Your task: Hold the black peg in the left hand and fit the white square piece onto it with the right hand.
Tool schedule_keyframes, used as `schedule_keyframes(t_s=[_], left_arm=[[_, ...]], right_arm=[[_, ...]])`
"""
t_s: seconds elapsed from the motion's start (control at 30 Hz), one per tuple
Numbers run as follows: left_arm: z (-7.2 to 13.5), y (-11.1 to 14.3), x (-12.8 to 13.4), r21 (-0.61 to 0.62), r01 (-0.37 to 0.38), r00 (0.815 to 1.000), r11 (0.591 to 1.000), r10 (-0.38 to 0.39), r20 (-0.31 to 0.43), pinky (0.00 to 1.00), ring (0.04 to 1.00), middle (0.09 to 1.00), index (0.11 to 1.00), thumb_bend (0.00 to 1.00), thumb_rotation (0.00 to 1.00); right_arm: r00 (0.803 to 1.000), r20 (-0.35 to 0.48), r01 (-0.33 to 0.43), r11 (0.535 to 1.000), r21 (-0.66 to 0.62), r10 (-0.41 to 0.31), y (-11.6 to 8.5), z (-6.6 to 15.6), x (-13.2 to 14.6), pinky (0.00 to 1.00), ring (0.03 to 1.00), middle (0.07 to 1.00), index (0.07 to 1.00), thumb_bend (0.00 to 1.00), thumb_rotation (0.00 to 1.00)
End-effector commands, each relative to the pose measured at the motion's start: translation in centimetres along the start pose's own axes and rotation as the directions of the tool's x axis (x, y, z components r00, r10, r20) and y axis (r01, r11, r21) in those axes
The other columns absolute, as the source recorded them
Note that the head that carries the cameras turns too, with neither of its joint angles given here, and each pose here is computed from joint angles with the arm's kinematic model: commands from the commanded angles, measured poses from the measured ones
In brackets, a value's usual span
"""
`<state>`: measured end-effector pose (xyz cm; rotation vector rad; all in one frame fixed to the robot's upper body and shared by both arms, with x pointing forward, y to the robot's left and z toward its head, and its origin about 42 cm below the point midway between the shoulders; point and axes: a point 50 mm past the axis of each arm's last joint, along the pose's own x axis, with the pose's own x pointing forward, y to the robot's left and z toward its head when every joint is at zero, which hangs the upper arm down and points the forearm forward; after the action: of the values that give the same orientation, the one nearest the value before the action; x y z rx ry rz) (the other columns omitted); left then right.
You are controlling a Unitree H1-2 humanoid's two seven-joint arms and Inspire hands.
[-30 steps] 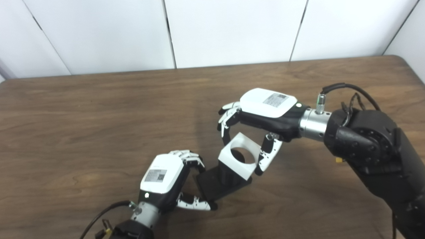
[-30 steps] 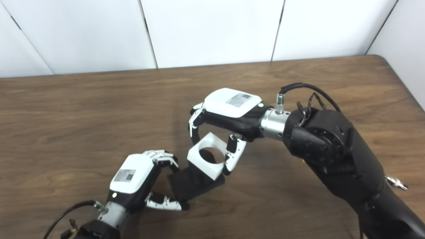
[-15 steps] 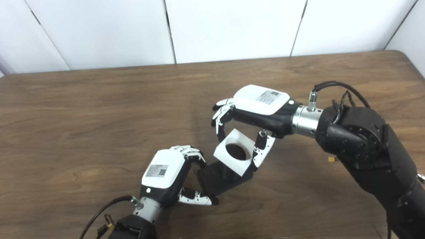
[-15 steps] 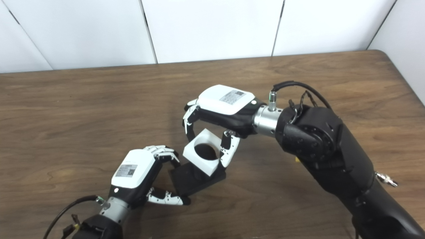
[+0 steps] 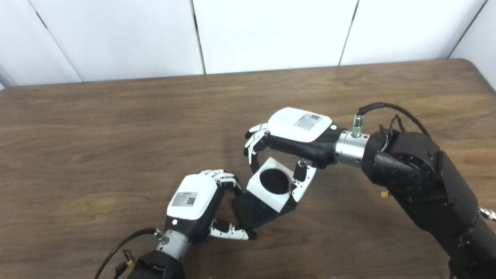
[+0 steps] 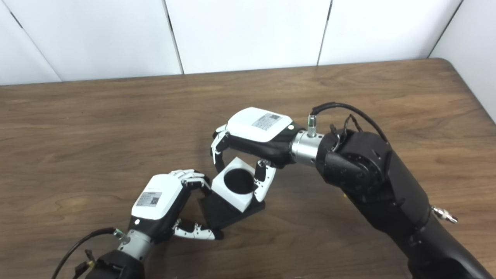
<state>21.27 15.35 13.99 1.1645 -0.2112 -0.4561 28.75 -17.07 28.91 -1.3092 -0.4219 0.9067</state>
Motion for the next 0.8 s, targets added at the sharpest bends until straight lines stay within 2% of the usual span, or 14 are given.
schedule_keyframes(t_s=[0.0,0.3,0.4,0.43,0.5,0.6,0.77], left_arm=[[0.38,-0.01,0.11,0.006,0.014,1.000,1.000,-0.014,0.008,0.83,0.819,0.755,0.493,0.51,0.05],[0.44,0.12,0.05,0.009,0.013,1.000,1.000,-0.013,0.010,0.82,0.818,0.754,0.493,0.51,0.05],[0.44,0.17,0.05,0.007,0.014,1.000,1.000,-0.014,0.010,0.82,0.818,0.754,0.493,0.51,0.05],[0.45,0.18,0.04,0.006,0.013,1.000,1.000,-0.013,0.011,0.82,0.818,0.753,0.493,0.51,0.05],[0.46,0.19,0.03,0.005,0.013,1.000,1.000,-0.013,0.009,0.82,0.817,0.752,0.492,0.51,0.05],[0.47,0.21,0.03,0.009,0.013,1.000,1.000,-0.013,0.008,0.82,0.815,0.752,0.492,0.51,0.05],[0.42,0.23,0.04,0.013,0.017,1.000,1.000,-0.017,0.007,0.82,0.816,0.754,0.493,0.51,0.05]], right_arm=[[0.998,0.034,0.051,0.998,-0.036,-0.049,-0.88,0.40,0.14,0.78,0.880,0.767,0.482,0.52,0.13],[0.999,0.023,0.033,0.998,-0.056,-0.032,-0.45,0.83,0.26,0.79,0.882,0.776,0.487,0.52,0.13],[1.000,-0.007,0.002,0.997,-0.076,-0.002,-0.29,0.88,0.30,0.80,0.893,0.787,0.492,0.52,0.13],[1.000,-0.018,-0.016,0.997,-0.082,0.015,-0.24,0.88,0.31,0.82,0.902,0.796,0.577,0.70,0.08],[0.997,-0.049,-0.069,0.993,-0.093,0.065,-0.16,0.85,0.29,0.85,0.936,0.828,0.683,0.84,0.06],[0.992,-0.076,-0.111,0.989,-0.102,0.103,-0.13,0.86,0.24,0.88,0.966,0.867,0.754,0.91,0.07],[0.989,-0.088,-0.124,0.987,-0.101,0.116,-0.38,0.83,0.10,0.91,0.979,0.890,0.779,0.92,0.11]])
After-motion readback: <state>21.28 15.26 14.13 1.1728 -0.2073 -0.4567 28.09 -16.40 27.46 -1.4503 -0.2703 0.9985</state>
